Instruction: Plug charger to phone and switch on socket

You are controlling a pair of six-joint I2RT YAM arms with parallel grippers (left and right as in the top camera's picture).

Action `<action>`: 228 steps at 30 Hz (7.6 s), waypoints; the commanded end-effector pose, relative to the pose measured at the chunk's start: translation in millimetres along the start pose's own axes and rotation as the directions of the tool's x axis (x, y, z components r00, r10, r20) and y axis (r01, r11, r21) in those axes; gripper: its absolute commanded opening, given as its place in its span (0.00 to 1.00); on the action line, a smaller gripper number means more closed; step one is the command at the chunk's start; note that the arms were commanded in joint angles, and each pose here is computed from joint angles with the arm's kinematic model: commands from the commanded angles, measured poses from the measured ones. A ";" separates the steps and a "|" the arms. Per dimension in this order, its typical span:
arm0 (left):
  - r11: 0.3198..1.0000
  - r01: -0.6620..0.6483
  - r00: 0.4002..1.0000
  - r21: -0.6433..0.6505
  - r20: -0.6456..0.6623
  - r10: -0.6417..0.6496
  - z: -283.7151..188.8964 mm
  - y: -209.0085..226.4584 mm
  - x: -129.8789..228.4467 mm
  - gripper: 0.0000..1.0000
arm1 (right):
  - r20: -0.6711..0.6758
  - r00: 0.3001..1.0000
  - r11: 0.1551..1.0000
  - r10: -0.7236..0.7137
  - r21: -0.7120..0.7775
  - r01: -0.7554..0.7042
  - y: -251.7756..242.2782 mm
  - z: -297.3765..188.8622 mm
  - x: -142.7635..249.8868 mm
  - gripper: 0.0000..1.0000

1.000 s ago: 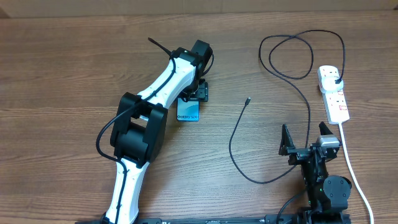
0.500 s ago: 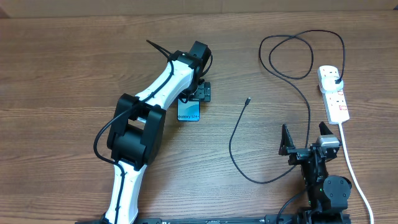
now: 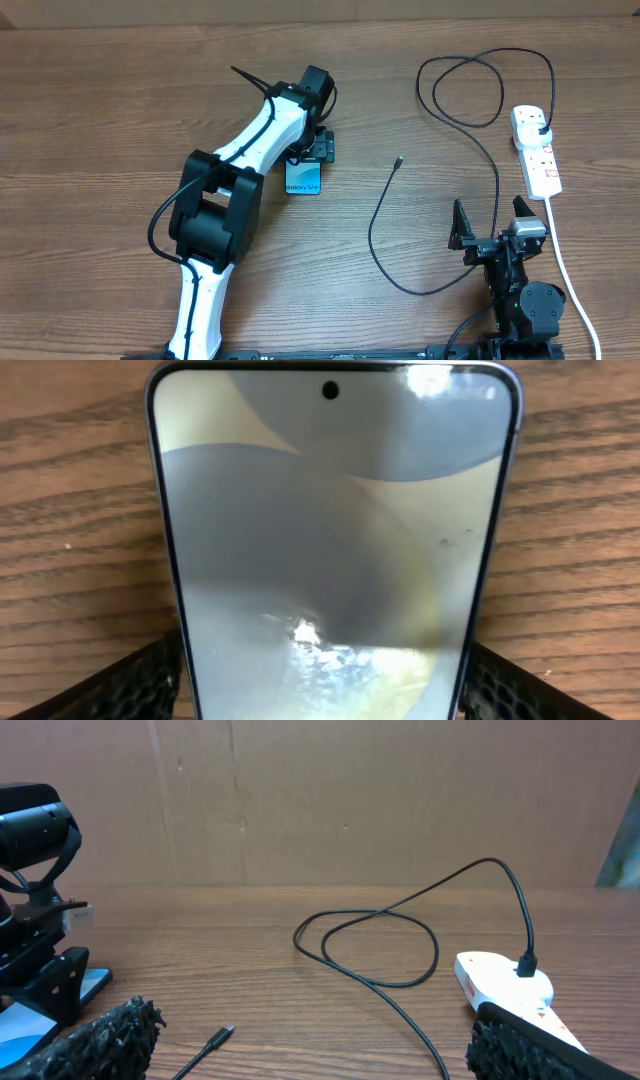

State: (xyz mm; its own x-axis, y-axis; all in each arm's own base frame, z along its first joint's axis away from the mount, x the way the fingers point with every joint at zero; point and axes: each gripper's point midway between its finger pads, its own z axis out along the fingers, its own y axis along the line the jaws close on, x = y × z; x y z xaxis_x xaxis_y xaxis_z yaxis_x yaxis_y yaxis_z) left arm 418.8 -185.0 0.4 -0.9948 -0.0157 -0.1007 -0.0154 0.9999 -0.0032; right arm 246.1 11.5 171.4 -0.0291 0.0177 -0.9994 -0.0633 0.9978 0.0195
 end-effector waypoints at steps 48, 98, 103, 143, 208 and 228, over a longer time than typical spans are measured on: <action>0.649 0.330 0.801 0.686 -0.567 0.191 -143.4 -61.0 73.9 0.64 | 0.001 1.000 1.000 -0.002 0.005 0.002 -0.5 0.4 2.5 1.00; 0.066 0.694 0.711 0.717 -0.697 0.095 -225.1 -30.6 -6.6 0.62 | -0.291 0.934 0.897 0.207 -0.324 -0.300 71.1 -54.4 -76.2 1.00; 0.066 0.694 0.711 0.717 -0.697 0.095 -225.1 -30.6 -6.6 0.61 | -0.518 0.832 0.957 0.198 -0.079 -0.277 40.5 -50.0 -80.9 1.00; 0.071 0.719 0.686 0.692 -0.722 0.092 -224.9 -30.8 -6.4 0.60 | -0.701 0.713 0.976 -0.005 -0.160 -0.150 260.5 91.5 -104.9 0.77; 0.102 0.647 0.751 0.756 -0.654 0.089 -216.9 -30.7 -6.1 0.60 | -0.697 0.717 0.994 0.010 -0.070 -0.082 268.8 122.3 -80.5 0.29; 0.075 0.659 0.742 0.748 -0.663 0.095 -221.5 -31.0 -8.3 0.61 | -0.712 0.702 0.993 0.012 -0.077 -0.094 270.8 119.3 -77.8 0.17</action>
State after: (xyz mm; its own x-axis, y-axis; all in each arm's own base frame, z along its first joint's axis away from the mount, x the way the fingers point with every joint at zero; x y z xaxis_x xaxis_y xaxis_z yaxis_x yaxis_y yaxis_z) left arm 399.8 -213.7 206.9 -0.7930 0.0667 0.6055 -0.5961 0.1194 -0.7939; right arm 348.7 283.9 236.9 -0.7487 -0.0451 -0.6614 -0.1370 0.9867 0.0878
